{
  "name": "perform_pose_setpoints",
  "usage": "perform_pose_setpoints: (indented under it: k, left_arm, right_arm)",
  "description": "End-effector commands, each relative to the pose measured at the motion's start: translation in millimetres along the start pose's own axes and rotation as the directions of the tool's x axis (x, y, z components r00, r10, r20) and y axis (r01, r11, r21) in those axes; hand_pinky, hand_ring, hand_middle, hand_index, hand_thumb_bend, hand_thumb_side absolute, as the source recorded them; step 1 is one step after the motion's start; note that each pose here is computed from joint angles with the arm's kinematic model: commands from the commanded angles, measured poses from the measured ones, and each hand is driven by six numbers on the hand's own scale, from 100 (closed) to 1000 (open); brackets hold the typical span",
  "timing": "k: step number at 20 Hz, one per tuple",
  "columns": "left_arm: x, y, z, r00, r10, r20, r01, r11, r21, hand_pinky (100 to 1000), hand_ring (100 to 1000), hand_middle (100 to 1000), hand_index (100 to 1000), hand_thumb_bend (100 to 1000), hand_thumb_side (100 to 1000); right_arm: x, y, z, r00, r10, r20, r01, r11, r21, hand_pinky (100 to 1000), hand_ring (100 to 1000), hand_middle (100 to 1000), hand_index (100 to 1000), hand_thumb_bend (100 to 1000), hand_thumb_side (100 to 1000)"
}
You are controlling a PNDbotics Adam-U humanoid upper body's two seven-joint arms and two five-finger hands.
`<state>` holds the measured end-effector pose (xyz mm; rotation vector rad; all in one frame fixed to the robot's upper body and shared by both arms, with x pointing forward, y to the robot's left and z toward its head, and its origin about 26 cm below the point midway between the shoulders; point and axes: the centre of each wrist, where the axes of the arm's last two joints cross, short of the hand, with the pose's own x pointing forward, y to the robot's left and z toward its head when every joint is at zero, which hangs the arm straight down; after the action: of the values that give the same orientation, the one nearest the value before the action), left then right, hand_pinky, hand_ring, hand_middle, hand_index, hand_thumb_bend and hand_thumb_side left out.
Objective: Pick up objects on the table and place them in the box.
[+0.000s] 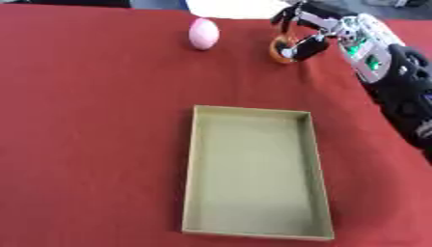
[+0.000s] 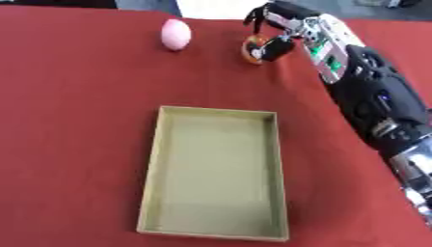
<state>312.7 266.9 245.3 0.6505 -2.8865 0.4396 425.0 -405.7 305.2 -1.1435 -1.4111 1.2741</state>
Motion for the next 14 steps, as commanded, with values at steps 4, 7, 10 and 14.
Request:
perform_pose_setpoints:
  k: [4,7,10,14]
  left_arm:
    - [3.7,1.6,-9.7,0.999,-0.001,0.037,0.001,1.000,0.007,810,731,637,783,135,523]
    - [3.6,1.9,-9.5,0.999,-0.002,0.037,0.002,1.000,0.007,810,730,636,782,136,522]
    - [3.5,2.1,-9.3,0.999,-0.003,0.036,0.003,1.000,0.005,809,730,635,782,137,522]
    - [3.5,2.3,-9.4,0.999,-0.002,0.036,0.002,1.000,0.003,809,730,635,782,140,520]
  right_arm:
    - [-7.4,-10.5,6.9,0.999,0.030,-0.023,-0.030,1.000,-0.007,775,826,552,757,305,191]
    - [-8.9,-9.1,7.7,0.999,0.030,-0.030,-0.030,1.000,-0.002,762,804,502,697,290,202]
    - [-9.0,-9.6,8.5,0.999,0.029,-0.029,-0.029,1.000,-0.008,750,785,461,649,279,194]
    - [-8.5,-10.1,9.3,0.999,0.019,-0.027,-0.020,1.000,-0.023,722,748,392,570,216,167]
